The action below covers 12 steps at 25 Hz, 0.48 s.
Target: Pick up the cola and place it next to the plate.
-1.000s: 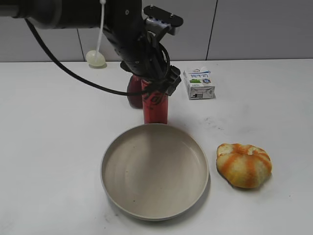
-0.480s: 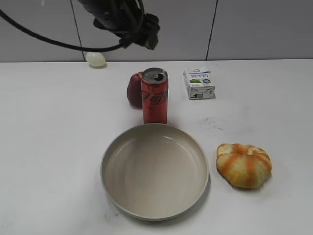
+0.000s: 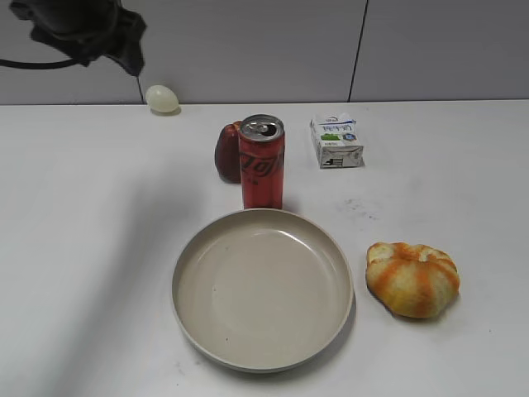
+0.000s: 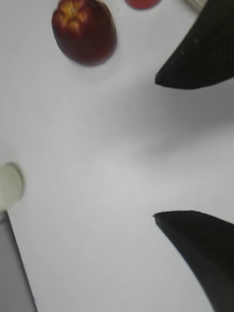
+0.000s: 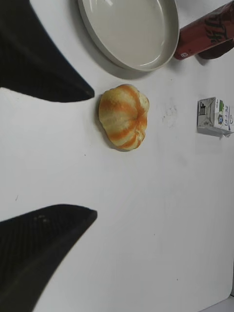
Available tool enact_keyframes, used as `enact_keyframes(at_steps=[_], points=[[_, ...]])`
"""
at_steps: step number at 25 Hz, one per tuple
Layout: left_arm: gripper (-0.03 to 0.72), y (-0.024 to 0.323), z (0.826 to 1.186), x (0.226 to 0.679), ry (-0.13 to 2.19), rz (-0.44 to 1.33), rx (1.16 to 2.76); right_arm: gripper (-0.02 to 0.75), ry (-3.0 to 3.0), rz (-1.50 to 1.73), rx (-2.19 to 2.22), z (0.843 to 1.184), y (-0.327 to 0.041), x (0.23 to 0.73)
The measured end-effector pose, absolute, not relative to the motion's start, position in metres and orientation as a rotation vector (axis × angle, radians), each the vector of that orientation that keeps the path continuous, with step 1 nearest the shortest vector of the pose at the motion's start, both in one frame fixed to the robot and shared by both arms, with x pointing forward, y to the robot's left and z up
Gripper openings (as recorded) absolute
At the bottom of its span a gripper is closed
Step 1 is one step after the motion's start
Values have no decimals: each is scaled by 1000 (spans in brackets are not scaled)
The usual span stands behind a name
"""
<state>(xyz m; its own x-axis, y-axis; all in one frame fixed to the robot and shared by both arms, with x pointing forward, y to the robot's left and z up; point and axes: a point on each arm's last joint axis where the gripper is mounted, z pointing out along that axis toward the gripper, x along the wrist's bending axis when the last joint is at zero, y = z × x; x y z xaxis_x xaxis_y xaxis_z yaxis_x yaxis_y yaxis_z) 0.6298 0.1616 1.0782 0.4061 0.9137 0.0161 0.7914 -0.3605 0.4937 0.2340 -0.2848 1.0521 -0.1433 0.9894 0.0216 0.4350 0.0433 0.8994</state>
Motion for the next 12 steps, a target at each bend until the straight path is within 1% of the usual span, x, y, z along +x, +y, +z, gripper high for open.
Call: enact_keyframes(at_steps=[3,9,12], points=[[589,193,1084,630,1570,387,2247,531,1658,1060,1455,1052,-285,234],[589,225,1092,608,1677,355,2230,531,1658,1060,1455,1052,-285,234],[589,243,1091,588,1735,331,2196,531,1658,1060,1455,1052,-285,234]])
